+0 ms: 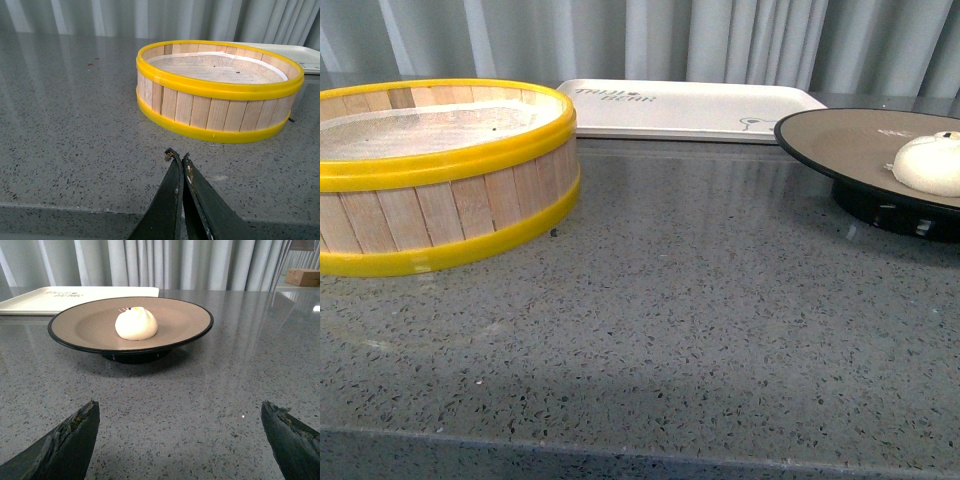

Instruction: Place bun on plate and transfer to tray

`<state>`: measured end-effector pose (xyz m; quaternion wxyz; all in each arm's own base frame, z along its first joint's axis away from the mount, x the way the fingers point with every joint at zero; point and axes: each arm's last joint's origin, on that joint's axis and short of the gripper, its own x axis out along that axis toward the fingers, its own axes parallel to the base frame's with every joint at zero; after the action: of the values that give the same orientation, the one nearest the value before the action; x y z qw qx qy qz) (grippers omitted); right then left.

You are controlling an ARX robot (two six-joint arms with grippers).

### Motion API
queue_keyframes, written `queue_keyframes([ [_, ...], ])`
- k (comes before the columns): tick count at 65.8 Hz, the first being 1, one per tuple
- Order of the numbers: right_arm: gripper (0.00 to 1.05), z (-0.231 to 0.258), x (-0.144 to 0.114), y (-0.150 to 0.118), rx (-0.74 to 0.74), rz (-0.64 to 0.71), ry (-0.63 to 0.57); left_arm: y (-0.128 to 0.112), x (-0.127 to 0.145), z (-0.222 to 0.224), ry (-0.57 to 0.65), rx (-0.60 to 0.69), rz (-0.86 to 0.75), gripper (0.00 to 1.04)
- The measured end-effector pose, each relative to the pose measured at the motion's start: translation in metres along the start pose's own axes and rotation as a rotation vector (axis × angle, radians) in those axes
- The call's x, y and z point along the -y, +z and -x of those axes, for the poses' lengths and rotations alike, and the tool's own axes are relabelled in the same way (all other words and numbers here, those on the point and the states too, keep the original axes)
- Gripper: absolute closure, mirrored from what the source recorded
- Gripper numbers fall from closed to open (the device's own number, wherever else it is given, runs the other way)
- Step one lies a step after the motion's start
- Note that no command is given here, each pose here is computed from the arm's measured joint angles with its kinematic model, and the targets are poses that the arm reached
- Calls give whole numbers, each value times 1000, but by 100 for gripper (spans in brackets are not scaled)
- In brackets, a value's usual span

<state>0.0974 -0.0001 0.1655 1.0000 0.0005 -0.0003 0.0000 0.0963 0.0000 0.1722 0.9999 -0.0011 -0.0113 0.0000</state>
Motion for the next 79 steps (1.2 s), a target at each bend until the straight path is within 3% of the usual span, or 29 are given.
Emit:
queue_keyframes([
  [4, 8, 0, 0, 0, 0, 0, 0, 0, 0, 0, 0, 0, 0, 101],
  [10, 8, 0, 0, 0, 0, 0, 0, 0, 0, 0, 0, 0, 1, 89],
  [16, 8, 0, 0, 0, 0, 0, 0, 0, 0, 0, 0, 0, 1, 73],
  [30, 8, 0, 0, 0, 0, 0, 0, 0, 0, 0, 0, 0, 1, 22],
  [37, 8, 0, 0, 0, 0, 0, 0, 0, 0, 0, 0, 0, 0, 6],
  [45, 8, 0, 0, -1, -10, 8, -21, 0, 0, 0, 0, 0, 0, 7],
  [53, 8, -10, 5, 16, -91, 172, -323, 0, 0, 0, 2, 0, 0, 7],
  [61, 8, -30, 19, 46, -21, 163, -367, 0, 0, 0, 0, 0, 0, 7],
  [72, 8, -67, 57, 84, 20, -49, -344, 0, 0, 0, 0, 0, 0, 7],
  [79, 8, -98, 84, 88, -62, -359, -299, 0, 0, 0, 0, 0, 0, 7],
])
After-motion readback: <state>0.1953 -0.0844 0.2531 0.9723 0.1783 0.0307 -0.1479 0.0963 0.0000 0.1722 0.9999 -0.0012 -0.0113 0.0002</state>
